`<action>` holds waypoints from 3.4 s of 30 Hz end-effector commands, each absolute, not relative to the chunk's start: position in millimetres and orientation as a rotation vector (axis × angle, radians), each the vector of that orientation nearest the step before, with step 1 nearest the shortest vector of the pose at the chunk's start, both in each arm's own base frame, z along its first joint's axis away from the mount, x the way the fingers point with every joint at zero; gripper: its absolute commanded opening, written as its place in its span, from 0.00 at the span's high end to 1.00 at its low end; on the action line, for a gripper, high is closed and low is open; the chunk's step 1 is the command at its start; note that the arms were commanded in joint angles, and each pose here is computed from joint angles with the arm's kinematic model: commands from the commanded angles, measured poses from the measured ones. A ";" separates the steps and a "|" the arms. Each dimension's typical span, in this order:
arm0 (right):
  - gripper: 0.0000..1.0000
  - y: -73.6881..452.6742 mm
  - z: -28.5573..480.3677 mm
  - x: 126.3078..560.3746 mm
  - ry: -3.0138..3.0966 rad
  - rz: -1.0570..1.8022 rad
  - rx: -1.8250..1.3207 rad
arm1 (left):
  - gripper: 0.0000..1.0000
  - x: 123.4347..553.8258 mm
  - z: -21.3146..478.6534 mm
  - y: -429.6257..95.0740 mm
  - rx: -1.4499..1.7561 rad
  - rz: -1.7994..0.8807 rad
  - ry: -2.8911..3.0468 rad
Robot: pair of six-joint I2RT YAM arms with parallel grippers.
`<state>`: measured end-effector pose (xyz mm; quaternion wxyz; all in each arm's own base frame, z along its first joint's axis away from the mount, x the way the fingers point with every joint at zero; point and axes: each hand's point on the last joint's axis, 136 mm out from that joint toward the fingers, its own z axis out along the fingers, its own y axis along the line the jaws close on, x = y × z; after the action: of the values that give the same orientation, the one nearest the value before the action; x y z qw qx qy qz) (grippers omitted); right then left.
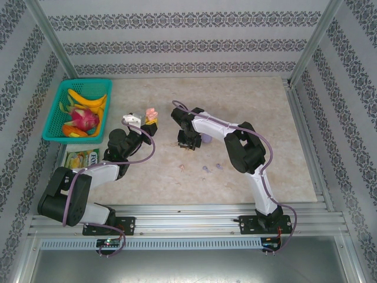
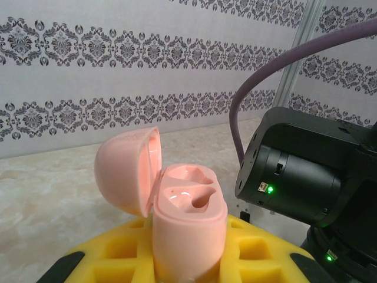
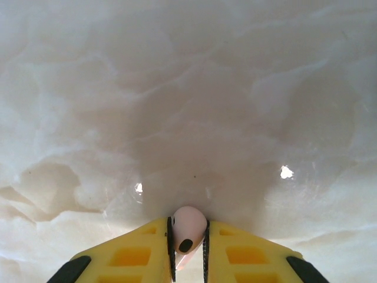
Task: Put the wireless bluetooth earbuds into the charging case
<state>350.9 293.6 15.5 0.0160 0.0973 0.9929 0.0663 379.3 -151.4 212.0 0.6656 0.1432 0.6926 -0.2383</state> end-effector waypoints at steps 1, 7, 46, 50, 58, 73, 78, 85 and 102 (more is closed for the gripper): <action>0.80 267.7 3.9 367.3 3.061 0.075 0.055 | 1.00 380.5 233.6 -149.0 0.310 -0.545 1.504; 0.81 270.6 12.7 353.8 3.020 0.038 -0.328 | 1.00 376.6 233.6 -146.7 0.302 -0.539 1.510; 0.04 275.4 86.8 351.4 2.932 0.361 -0.042 | 1.00 366.6 242.5 -138.3 0.288 -0.500 1.526; 0.32 282.3 77.0 349.9 2.977 0.387 0.033 | 1.00 369.7 244.2 -140.3 0.293 -0.505 1.521; 0.47 281.2 50.0 339.1 3.030 0.242 0.054 | 1.00 374.7 243.4 -143.5 0.293 -0.523 1.517; 0.57 279.4 26.2 345.2 3.048 0.087 0.016 | 1.00 377.6 239.7 -144.4 0.288 -0.529 1.521; 0.59 278.0 22.9 348.9 3.047 0.075 0.023 | 1.00 378.9 238.7 -144.4 0.287 -0.530 1.523; 0.62 276.8 17.4 350.4 3.055 0.068 0.031 | 1.00 379.7 238.5 -144.7 0.286 -0.532 1.523; 0.66 270.3 1.9 348.6 3.073 0.034 0.043 | 1.00 380.4 236.1 -144.9 0.282 -0.535 1.527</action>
<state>346.2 280.6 14.7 0.0402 0.0018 0.9987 0.0305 376.6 -144.3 213.2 0.6574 0.1267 0.7070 -0.2277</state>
